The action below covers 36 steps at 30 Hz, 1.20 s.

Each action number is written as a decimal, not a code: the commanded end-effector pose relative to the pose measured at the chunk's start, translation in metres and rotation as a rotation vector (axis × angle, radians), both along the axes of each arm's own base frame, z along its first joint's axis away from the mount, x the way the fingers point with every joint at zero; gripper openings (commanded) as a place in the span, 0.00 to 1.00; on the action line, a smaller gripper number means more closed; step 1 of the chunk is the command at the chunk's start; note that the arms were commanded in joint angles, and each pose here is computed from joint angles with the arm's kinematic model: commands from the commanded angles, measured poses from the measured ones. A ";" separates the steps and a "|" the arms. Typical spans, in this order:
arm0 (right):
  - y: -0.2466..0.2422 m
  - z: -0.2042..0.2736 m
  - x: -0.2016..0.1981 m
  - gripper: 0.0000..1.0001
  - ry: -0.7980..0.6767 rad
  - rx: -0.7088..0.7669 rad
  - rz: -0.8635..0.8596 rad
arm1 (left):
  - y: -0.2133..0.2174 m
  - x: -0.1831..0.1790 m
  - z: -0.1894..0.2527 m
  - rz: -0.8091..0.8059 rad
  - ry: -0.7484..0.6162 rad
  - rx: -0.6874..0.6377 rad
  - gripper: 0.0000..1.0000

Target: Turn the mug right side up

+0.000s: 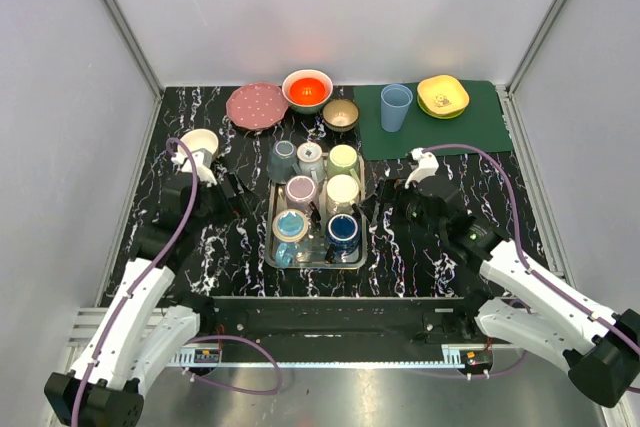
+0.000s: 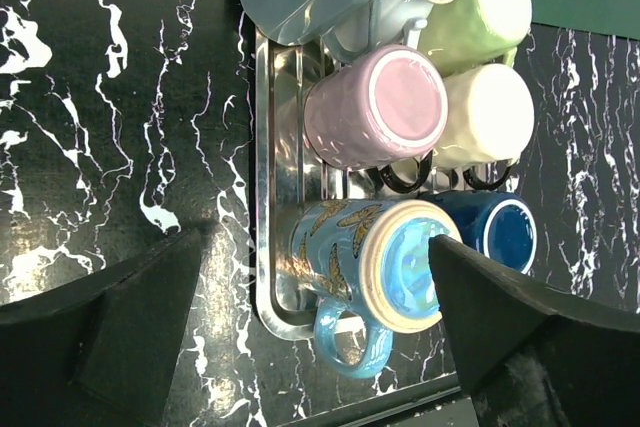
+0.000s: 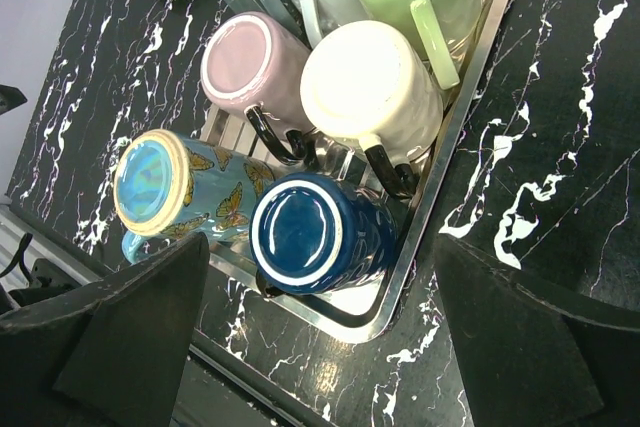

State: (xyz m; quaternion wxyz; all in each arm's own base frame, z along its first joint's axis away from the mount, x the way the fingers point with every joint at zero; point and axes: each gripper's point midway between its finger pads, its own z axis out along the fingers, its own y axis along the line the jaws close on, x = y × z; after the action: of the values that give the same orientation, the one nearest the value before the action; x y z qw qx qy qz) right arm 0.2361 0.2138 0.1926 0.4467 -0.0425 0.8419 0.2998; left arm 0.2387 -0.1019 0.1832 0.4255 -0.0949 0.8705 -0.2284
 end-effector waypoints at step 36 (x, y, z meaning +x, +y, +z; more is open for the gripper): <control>0.002 0.025 -0.015 1.00 -0.042 0.047 0.071 | -0.068 -0.059 -0.054 -0.381 0.232 0.188 0.64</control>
State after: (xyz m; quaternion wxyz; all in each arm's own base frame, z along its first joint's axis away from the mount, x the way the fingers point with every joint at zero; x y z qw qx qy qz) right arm 0.2216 0.2132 0.2024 0.4432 -0.0641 0.8353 0.3190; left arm 0.1725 -0.1705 0.1325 0.2766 0.1028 0.9287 -0.2245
